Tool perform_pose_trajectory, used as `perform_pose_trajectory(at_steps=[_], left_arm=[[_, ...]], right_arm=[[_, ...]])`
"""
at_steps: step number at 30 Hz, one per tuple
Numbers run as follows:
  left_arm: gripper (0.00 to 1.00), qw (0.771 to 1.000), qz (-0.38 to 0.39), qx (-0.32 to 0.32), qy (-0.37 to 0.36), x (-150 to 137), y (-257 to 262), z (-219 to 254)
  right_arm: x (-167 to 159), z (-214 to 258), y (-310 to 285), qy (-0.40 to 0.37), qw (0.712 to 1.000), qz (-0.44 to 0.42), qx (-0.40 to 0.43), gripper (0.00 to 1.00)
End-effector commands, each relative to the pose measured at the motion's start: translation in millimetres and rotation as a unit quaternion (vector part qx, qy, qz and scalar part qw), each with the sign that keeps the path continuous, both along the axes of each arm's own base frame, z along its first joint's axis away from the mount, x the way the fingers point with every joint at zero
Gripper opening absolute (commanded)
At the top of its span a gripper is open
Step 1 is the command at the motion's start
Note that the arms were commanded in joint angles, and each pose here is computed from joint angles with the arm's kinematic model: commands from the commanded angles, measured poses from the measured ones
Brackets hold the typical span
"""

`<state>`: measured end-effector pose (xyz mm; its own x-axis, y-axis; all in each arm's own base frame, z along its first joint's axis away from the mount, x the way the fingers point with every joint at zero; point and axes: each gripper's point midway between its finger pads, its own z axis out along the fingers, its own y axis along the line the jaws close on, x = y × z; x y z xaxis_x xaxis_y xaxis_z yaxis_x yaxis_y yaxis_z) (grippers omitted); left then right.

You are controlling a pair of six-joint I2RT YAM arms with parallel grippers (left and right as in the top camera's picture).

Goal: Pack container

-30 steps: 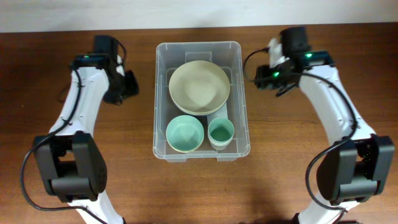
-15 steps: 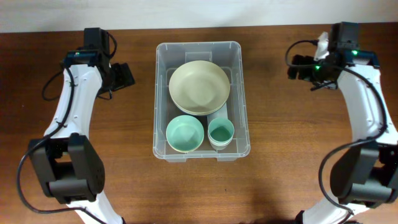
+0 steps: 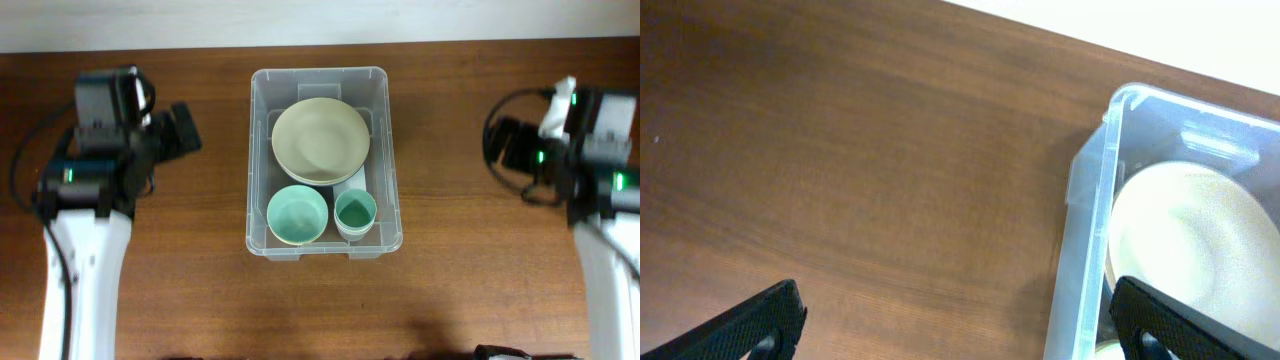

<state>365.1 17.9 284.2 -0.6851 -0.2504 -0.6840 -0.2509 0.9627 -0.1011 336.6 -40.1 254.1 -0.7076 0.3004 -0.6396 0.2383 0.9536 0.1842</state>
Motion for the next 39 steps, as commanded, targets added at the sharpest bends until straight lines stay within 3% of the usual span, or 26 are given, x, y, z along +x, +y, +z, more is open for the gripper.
perform_pose_trajectory(at_steps=[1, 3, 4, 7, 13, 39], left_arm=[[1.00, 0.999, -0.015, 0.003, -0.030, -41, -6, -4], [1.00, 0.998, -0.019, 0.002, -0.053, -61, -8, -5], [1.00, 0.996, -0.015, -0.019, -0.082, -95, -13, -13], [1.00, 0.991, -0.021, -0.031, -0.131, -140, -16, -25], [1.00, 0.980, -0.016, -0.028, -0.196, -173, -12, -31], [1.00, 0.980, -0.016, -0.027, -0.197, -174, -12, -31]], right_arm=[[-44, -9, 5, -0.032, 0.999, -0.008, -0.010, 0.99], [-62, -15, 8, -0.047, 0.999, -0.008, -0.013, 0.99], [-90, -24, 12, -0.071, 0.997, -0.008, -0.017, 0.99], [-122, -29, 17, -0.123, 0.992, -0.009, -0.024, 0.99], [-145, -24, 21, -0.172, 0.985, -0.007, -0.030, 0.99], [-156, -39, 27, -0.144, 0.989, 0.009, -0.031, 0.99]])
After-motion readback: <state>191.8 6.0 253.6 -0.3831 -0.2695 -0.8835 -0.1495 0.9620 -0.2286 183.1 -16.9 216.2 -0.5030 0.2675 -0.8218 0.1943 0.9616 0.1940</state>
